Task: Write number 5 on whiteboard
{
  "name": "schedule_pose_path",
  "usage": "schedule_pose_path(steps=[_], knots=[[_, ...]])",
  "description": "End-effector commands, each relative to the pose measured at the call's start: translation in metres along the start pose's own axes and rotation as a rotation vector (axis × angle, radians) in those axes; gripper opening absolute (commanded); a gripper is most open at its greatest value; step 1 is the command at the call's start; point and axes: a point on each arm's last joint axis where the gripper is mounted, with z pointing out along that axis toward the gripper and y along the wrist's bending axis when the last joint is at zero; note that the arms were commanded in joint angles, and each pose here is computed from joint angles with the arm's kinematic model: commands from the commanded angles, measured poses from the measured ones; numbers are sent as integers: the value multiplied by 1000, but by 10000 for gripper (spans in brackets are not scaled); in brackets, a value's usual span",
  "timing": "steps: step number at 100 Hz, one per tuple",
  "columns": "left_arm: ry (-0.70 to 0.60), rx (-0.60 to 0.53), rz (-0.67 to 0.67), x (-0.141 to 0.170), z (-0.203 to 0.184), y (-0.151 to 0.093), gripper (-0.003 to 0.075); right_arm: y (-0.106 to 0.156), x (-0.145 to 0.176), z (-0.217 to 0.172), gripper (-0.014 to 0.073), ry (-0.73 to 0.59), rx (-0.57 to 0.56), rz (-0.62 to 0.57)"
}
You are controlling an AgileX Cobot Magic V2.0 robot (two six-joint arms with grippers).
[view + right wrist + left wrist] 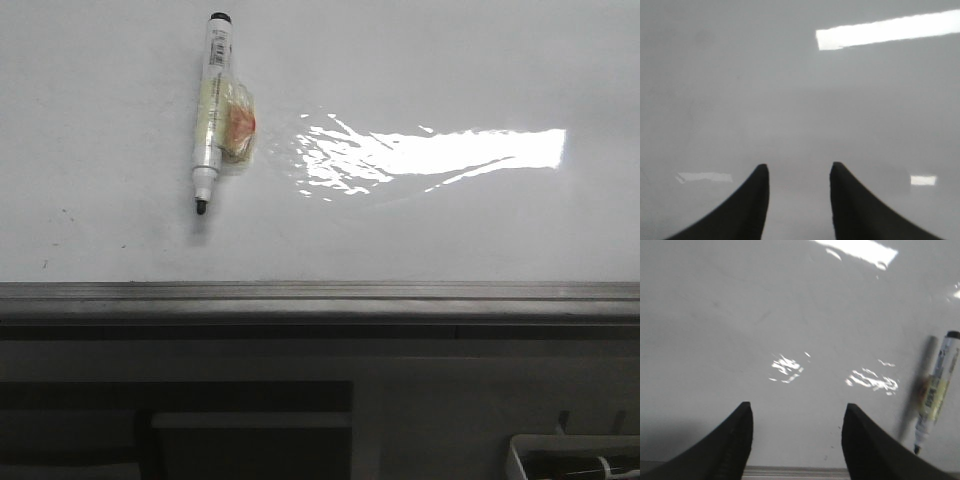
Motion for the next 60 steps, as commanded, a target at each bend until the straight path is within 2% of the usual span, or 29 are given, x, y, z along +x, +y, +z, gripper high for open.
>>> schedule_pose_path(steps=[1,7,26,47,60], knots=[[-29,106,39,-15,8,-17,398,2,-16,-1,340,-73,-6,-17],[14,171,98,-16,17,-28,387,2,-15,-1,335,-69,-5,-17],[118,269,186,-10,49,-61,343,2,-15,-1,335,-69,-5,-17],[160,311,244,6,84,-93,344,2,-14,-1,335,-54,-1,-19],[162,283,258,16,103,-98,344,1,-12,-1,335,-37,2,-19]])
